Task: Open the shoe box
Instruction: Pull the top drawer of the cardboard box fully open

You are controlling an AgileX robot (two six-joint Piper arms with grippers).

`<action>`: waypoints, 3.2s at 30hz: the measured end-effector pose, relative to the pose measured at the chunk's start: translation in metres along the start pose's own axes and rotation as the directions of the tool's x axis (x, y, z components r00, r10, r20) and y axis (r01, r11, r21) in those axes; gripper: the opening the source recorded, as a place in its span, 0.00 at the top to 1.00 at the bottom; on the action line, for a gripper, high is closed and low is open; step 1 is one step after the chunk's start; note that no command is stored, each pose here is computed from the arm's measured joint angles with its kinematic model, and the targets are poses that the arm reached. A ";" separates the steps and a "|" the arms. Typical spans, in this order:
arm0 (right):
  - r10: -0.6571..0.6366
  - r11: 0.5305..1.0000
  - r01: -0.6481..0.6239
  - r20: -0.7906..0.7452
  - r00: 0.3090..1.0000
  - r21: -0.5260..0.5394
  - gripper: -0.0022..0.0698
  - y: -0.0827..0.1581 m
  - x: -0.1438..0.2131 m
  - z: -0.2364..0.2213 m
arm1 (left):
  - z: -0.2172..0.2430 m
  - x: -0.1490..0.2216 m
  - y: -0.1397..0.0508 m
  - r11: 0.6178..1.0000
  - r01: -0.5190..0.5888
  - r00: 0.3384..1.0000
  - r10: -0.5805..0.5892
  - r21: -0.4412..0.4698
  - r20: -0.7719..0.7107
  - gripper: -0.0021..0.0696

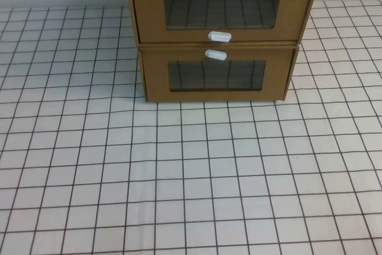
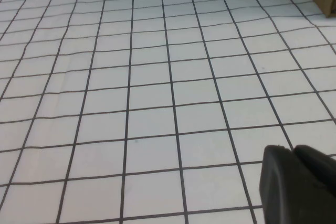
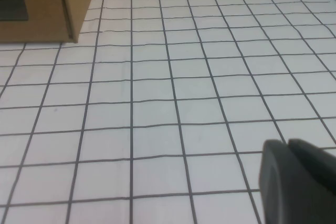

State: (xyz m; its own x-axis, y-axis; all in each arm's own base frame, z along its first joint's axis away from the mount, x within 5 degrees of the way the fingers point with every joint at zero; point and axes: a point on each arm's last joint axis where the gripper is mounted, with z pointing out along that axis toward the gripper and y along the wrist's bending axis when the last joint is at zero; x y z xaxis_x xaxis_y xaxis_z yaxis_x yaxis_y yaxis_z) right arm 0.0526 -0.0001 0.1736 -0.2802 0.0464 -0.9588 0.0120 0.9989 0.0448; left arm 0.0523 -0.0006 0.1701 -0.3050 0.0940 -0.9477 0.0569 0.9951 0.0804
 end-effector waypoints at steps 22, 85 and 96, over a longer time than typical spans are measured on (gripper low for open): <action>0.000 1.000 0.000 0.000 1.000 0.000 0.99 0.000 0.000 0.000 | 0.000 0.000 0.000 1.000 0.000 1.000 0.000 0.000 0.000 0.98; 0.000 1.000 0.000 0.000 1.000 0.000 0.99 0.000 0.000 0.000 | 0.113 -0.322 -0.054 0.801 0.034 0.987 0.066 0.598 -0.144 0.98; 0.000 1.000 0.000 0.000 1.000 0.000 0.99 0.000 0.000 0.000 | 0.214 -0.393 -0.111 0.688 -0.115 0.980 0.197 0.716 -0.032 0.98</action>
State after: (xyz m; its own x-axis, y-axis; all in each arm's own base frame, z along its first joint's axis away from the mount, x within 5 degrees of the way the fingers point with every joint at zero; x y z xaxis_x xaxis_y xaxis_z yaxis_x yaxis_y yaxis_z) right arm 0.0526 -0.0001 0.1736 -0.2802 0.0464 -0.9588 0.0120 0.9989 0.0448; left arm 0.3697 -0.1540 0.4673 -0.3178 0.2894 -0.9029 0.7552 0.6530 -0.0565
